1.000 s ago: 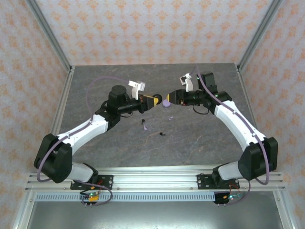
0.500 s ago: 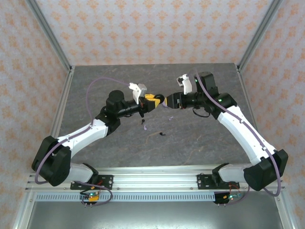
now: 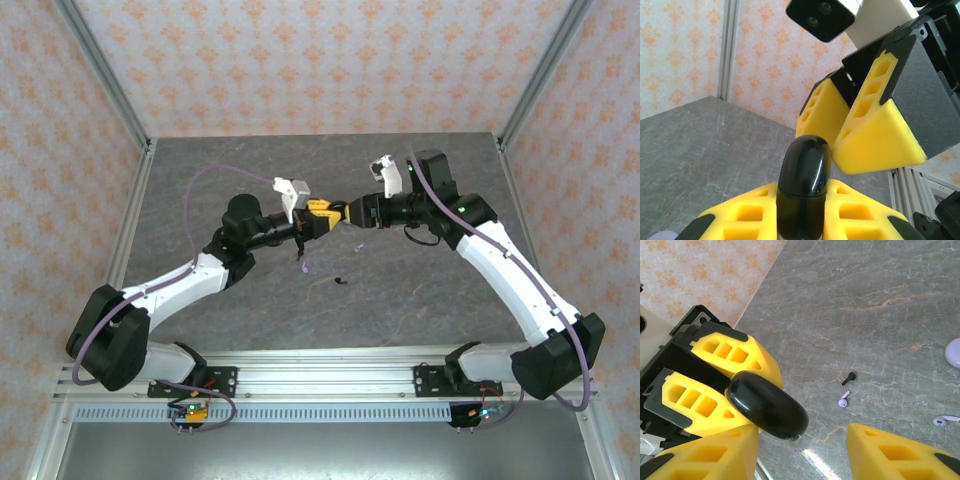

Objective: Insert wireless bluetooth earbuds into charging case

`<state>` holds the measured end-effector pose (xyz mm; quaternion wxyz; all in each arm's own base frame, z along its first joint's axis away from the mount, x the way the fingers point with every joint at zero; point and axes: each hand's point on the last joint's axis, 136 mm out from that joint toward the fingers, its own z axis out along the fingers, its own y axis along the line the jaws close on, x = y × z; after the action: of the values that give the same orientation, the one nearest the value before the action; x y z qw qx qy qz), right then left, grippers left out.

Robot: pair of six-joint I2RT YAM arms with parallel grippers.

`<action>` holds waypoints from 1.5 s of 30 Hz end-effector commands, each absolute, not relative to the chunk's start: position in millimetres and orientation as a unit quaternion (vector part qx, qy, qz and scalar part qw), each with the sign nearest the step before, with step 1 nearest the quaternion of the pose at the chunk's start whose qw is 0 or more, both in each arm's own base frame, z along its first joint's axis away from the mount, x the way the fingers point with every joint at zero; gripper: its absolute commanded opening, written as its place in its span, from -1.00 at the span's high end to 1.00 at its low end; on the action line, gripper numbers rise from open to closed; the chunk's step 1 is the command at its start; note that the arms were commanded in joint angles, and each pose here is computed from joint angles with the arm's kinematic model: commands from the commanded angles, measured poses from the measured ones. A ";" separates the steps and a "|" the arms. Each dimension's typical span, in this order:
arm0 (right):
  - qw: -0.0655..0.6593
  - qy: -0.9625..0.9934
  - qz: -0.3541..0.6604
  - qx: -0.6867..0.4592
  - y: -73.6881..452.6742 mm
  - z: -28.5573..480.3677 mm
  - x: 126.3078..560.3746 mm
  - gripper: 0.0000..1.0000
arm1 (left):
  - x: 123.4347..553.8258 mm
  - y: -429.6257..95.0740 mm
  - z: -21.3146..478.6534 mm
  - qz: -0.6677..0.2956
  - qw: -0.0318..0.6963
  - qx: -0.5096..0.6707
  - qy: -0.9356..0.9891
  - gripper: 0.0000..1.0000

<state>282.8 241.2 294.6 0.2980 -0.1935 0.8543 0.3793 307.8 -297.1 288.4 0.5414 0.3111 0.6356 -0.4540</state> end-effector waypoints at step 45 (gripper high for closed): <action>0.152 0.955 0.248 -0.063 199.0 126.4 266.4 0.20 | 272.6 -272.0 305.8 -0.438 0.570 0.290 0.632 0.71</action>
<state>273.7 184.4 139.2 0.1802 -0.0564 0.9586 0.2130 277.2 -275.1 300.7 0.5661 0.2982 0.6322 -0.4369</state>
